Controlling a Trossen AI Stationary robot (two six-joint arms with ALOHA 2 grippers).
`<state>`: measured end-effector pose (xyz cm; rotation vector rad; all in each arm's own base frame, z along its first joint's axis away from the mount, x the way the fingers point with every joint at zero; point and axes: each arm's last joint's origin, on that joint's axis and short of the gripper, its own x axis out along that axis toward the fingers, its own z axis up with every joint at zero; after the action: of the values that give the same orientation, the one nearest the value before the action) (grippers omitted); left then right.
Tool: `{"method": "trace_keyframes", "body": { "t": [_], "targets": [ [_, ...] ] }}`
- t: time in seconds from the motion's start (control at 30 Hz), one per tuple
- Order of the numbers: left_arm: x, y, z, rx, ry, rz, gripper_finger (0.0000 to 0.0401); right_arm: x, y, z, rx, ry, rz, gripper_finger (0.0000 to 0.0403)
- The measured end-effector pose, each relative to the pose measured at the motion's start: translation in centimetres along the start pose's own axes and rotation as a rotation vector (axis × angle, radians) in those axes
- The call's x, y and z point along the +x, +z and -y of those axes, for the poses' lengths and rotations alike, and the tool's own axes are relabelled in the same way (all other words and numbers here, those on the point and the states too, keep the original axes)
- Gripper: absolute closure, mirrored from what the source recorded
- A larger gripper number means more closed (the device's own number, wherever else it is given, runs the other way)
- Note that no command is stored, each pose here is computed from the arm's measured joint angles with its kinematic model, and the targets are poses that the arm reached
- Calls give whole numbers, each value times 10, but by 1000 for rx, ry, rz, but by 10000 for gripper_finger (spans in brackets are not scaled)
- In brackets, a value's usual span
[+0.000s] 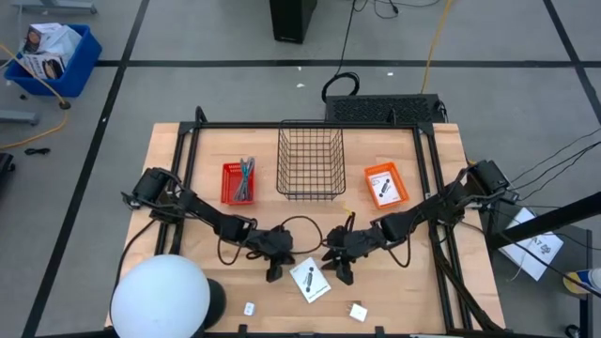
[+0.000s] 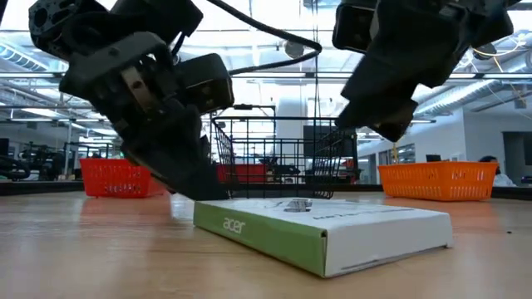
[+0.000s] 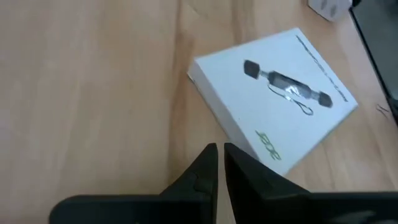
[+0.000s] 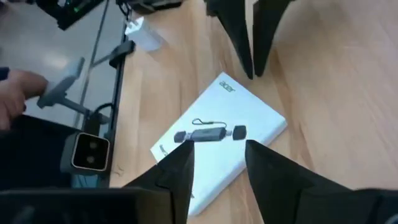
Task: Pick and place items into bin
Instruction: Put the card reader box into the orange basket
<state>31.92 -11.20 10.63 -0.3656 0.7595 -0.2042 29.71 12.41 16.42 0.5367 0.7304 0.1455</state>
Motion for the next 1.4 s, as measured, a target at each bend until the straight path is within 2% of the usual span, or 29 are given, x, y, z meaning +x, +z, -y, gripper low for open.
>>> {"method": "trace_keyframes", "body": {
  "t": [0.1, 0.2, 0.37, 0.47, 0.7, 0.83, 1.03, 1.23, 1.4],
  "targets": [
    [-9, 8, 6, 25, 14, 46, 373, 0, -6, 0, -9, -42, -28, 292],
    [-23, 17, 13, 30, 27, 92, 385, 0, -8, -5, -51, -20, -22, 317],
    [-40, 22, 33, 63, -138, 63, 395, 0, -14, -15, -112, 17, -23, 373],
    [-39, 15, 39, 60, -159, 22, 393, 6, -19, -18, -153, 40, -15, 398],
    [-37, 12, 45, 36, -149, 34, 389, 42, -33, -14, -161, 144, 33, 401],
    [-37, 12, 44, 36, -125, 43, 395, 61, -40, -9, -164, 141, 16, 402],
    [-37, 11, 45, 42, -144, 29, 387, 79, -40, -6, -143, 69, -13, 402],
    [-37, 10, 44, 48, -137, 13, 392, 79, -32, 5, -109, -68, 48, 402],
    [-37, 10, 43, 46, -111, 25, 392, 79, -28, 14, -58, -106, 43, 402]
  ]
}}
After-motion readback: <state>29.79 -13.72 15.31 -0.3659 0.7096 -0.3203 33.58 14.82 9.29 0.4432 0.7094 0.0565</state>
